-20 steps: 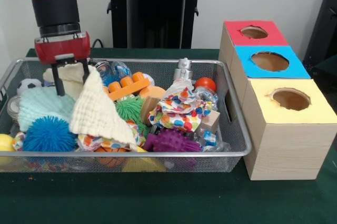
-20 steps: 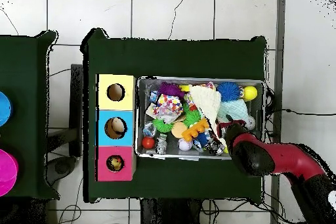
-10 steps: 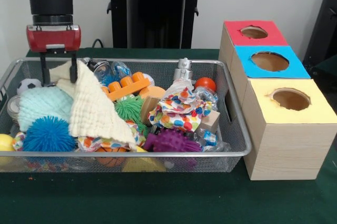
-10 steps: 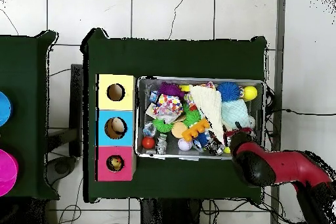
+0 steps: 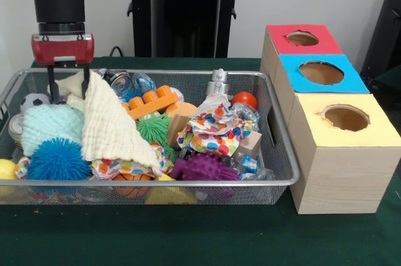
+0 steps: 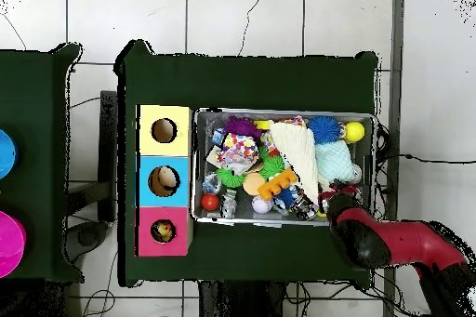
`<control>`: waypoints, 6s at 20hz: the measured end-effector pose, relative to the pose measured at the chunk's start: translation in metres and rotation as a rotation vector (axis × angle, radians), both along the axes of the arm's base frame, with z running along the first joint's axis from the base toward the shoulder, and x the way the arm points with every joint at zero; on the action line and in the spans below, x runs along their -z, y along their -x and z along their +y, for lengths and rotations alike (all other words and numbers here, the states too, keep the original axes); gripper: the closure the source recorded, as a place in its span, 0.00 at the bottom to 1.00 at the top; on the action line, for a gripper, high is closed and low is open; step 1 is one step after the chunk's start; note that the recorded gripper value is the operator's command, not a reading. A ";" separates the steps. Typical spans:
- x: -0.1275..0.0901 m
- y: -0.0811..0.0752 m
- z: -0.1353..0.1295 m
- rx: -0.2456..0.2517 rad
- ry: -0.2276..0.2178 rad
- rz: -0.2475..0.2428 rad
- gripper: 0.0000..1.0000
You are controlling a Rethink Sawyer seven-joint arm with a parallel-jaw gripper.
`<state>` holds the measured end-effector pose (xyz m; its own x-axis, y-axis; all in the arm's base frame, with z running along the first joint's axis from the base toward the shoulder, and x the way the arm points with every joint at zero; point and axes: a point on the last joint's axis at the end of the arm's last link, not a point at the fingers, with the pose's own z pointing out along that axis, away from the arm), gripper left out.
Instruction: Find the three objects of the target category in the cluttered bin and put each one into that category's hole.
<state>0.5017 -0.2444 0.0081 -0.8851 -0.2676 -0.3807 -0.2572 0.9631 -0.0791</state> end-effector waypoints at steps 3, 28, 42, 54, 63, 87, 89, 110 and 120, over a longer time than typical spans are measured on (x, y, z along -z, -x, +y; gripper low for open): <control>0.003 0.000 -0.001 0.013 -0.021 -0.027 0.00; 0.026 -0.043 0.052 -0.140 0.028 -0.072 0.00; 0.043 -0.049 0.017 -0.107 0.118 -0.108 0.00; 0.033 -0.058 0.002 0.108 0.014 0.030 1.00; 0.033 -0.061 -0.003 0.164 -0.038 0.118 1.00; 0.015 -0.050 0.069 0.124 -0.184 0.279 1.00; 0.016 -0.052 0.085 0.094 -0.182 0.282 1.00; -0.019 -0.059 0.228 -0.091 -0.201 0.254 1.00; -0.021 -0.046 0.261 -0.117 -0.229 0.246 1.00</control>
<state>0.5479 0.0170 0.0291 -0.9264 -0.3046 -0.2214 -0.3509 0.9117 0.2139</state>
